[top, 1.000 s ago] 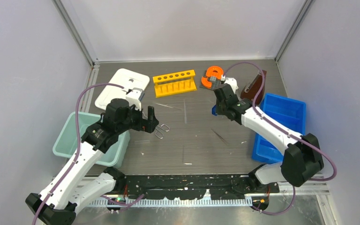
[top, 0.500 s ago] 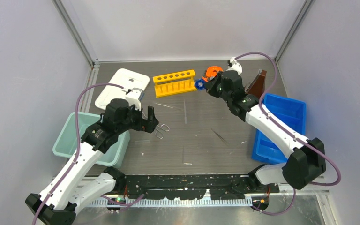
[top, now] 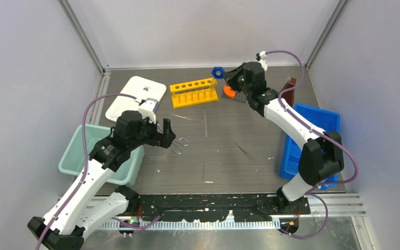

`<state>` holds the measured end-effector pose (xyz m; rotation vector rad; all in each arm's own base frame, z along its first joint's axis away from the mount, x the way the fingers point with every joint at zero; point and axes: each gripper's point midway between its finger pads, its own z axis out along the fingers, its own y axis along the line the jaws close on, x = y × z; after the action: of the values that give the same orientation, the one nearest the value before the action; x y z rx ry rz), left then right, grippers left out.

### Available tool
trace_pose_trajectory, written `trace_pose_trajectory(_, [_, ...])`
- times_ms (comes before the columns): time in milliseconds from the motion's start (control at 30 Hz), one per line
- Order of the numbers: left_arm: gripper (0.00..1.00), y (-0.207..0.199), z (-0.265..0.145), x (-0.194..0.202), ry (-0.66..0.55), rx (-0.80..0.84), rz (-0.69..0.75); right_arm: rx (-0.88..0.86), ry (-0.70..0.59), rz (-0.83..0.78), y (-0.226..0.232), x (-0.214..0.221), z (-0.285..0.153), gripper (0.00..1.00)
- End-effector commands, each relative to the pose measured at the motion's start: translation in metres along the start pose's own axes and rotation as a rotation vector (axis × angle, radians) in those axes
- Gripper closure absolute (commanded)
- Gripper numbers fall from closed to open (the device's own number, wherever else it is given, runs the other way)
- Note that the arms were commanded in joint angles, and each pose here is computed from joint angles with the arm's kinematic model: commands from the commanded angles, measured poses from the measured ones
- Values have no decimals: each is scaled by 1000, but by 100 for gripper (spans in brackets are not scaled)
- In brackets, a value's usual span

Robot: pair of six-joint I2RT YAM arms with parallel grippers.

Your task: Organize the chemistry lab equipment

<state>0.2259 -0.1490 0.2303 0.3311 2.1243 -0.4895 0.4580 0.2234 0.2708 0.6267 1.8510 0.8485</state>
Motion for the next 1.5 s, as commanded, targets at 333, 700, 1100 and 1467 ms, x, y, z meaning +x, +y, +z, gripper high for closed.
trace_pose_trajectory(333, [0,-3,-3,-6,-32,15,15,3,-6,74,23,-19,6,99])
trace_pose_trajectory(700, [0,-5,-3,-5,-28,23,14,64,-6,55,9,-17,9,100])
trace_pose_trajectory(1100, [0,-5,-3,-4,-27,23,14,47,2,56,14,-21,23,99])
trace_pose_trajectory(1467, [0,-5,-2,-4,-26,24,14,81,10,39,1,-19,33,99])
